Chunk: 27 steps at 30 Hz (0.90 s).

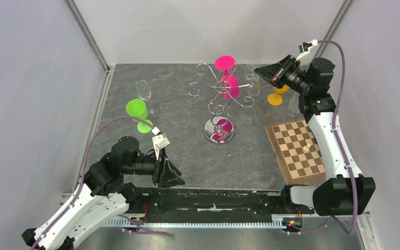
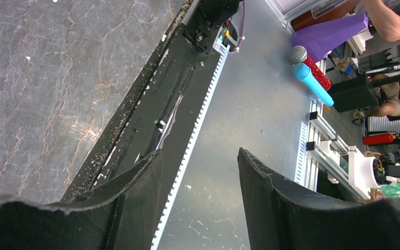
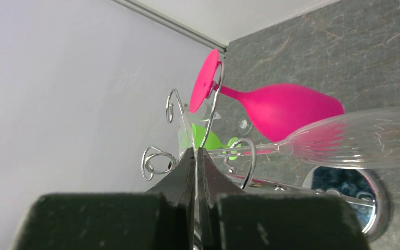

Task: Take the wine glass off the wine glass rack
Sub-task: Pick up the wine glass from the wine rack.

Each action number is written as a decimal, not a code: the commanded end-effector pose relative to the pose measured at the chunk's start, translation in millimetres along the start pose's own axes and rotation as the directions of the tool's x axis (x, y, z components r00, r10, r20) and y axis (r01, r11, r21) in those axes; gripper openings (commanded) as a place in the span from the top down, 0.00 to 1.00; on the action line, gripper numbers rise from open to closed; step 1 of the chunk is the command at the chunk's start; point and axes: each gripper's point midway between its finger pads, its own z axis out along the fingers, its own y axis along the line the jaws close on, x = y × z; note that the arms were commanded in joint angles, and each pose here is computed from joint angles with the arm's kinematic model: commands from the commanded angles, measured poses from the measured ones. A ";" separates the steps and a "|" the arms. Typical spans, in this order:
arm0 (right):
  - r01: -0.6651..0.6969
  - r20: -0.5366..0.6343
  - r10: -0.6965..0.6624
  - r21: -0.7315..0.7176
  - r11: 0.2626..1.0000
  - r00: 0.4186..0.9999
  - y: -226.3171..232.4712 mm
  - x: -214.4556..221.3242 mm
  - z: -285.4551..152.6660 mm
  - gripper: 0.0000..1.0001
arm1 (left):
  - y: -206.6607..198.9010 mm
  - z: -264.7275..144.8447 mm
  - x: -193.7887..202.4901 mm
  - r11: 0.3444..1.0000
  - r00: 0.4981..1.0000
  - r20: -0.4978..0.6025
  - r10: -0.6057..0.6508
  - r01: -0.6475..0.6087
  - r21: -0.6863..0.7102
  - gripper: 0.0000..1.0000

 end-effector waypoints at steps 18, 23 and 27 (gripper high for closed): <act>-0.026 0.069 0.037 -0.162 0.986 0.997 32.7 8.6 -26.8 1.00 | -1.5 -1.2 -5.8 1.000 0.999 0.029 -0.030 0.030 -0.008 0.39; -0.038 0.108 0.051 -0.121 0.992 0.993 18.5 -0.9 -28.0 1.00 | -2.2 -1.4 -6.0 1.000 0.999 0.029 -0.027 0.027 -0.005 0.39; -0.046 0.124 0.059 -0.106 0.993 0.991 14.3 -6.8 -23.6 1.00 | -2.0 -1.1 -5.4 1.000 0.999 0.026 -0.030 0.030 -0.004 0.39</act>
